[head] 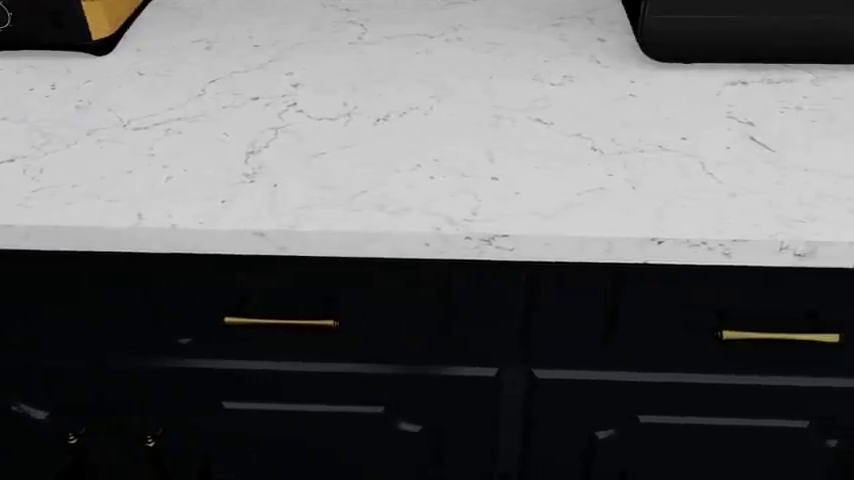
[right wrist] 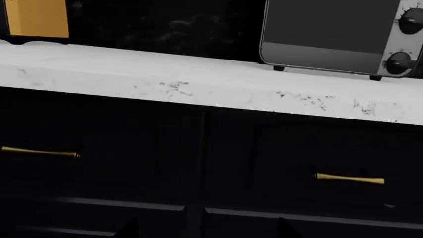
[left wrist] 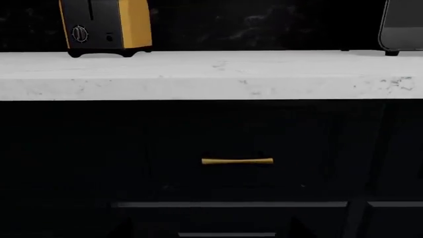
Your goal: Navigate to the stove.
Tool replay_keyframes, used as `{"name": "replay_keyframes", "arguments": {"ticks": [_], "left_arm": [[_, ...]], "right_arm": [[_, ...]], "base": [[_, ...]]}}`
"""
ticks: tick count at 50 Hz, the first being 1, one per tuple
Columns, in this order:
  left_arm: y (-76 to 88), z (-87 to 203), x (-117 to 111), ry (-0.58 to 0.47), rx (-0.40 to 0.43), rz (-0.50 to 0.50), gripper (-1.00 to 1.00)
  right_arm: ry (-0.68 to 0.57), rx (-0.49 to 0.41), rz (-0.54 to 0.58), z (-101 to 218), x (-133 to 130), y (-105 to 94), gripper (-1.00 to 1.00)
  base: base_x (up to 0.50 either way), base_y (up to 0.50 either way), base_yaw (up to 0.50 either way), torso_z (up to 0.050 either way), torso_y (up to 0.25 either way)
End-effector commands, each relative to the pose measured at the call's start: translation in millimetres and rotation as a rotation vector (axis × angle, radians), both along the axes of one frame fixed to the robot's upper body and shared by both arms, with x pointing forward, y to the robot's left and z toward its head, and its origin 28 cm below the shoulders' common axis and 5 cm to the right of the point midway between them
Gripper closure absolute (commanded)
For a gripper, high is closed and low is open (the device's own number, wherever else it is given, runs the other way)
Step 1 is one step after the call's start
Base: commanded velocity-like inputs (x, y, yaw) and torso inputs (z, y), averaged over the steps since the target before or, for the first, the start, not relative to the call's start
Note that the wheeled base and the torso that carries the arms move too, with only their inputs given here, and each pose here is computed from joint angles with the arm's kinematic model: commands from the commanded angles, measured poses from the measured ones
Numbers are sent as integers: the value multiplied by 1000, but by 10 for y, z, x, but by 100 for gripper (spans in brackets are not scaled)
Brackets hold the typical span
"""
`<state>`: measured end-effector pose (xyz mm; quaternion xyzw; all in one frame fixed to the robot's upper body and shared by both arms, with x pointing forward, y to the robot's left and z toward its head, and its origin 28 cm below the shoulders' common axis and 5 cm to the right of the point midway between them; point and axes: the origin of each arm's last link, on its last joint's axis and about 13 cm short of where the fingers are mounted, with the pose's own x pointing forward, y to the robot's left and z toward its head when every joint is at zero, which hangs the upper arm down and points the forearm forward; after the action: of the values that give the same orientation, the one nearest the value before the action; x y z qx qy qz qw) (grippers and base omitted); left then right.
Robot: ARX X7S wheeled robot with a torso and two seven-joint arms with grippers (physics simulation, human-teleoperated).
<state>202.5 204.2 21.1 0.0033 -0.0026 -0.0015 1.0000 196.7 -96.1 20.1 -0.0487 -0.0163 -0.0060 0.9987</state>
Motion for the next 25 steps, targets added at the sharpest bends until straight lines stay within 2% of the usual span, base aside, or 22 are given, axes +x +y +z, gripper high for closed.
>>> {"name": "replay_keyframes", "arguments": {"ticks": [1, 25], "left_arm": [[3, 0, -3, 0, 0, 0, -100], [8, 5, -5, -1, 1, -1, -100]], "right_arm": [[1, -1, 0, -3, -3, 5, -100], [6, -1, 0, 4, -2, 9, -100]], "base": [[-434, -3, 0, 0, 0], [-434, -3, 0, 0, 0]]}}
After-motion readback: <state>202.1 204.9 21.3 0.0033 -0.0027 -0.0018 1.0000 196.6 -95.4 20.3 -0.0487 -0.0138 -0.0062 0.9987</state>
